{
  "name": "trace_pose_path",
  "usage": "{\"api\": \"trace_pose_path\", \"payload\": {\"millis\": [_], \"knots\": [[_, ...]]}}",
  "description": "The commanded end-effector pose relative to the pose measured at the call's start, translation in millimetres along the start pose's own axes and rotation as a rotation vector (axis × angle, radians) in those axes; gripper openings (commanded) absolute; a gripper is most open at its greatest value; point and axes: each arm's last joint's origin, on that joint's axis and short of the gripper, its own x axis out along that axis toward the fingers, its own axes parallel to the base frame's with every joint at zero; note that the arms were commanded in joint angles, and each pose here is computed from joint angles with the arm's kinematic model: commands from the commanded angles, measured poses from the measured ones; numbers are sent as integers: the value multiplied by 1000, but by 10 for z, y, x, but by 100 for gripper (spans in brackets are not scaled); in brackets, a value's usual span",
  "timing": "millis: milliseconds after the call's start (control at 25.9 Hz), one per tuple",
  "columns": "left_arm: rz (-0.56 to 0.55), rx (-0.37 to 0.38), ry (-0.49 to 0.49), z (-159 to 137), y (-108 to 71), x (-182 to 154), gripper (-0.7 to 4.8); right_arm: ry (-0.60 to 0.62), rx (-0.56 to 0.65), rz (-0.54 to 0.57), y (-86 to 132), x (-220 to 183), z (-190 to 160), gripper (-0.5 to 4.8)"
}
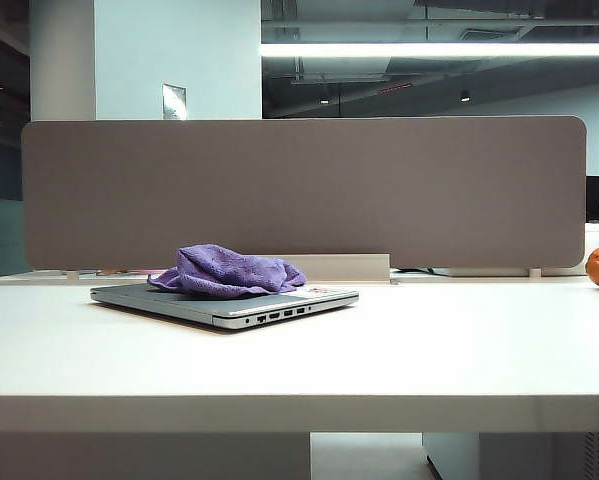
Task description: Pick up the purple rag and put it over the laptop.
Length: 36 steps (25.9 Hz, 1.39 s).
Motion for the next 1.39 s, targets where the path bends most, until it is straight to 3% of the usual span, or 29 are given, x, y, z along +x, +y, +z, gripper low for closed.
{"api": "trace_pose_path", "payload": {"millis": [39,347,579,849,1390], "knots": [[4,-5,-34,-21,6,-105,-6,-8,-39,-5,-2,3,-2,22],[8,-25,-60,-392,12,-264,-6,-8,-39,-1,-1,3,-2,22],[24,-120,-122,-477,22,-364,-6,-7,-39,-2,-1,3,-2,22],[8,-118,-61,-536,16,-360,-6,-8,-39,-1,0,3,-1,22],[33,-86,-59,-544,24,-354,-6,-8,-39,-1,0,3,-1,22]]}}
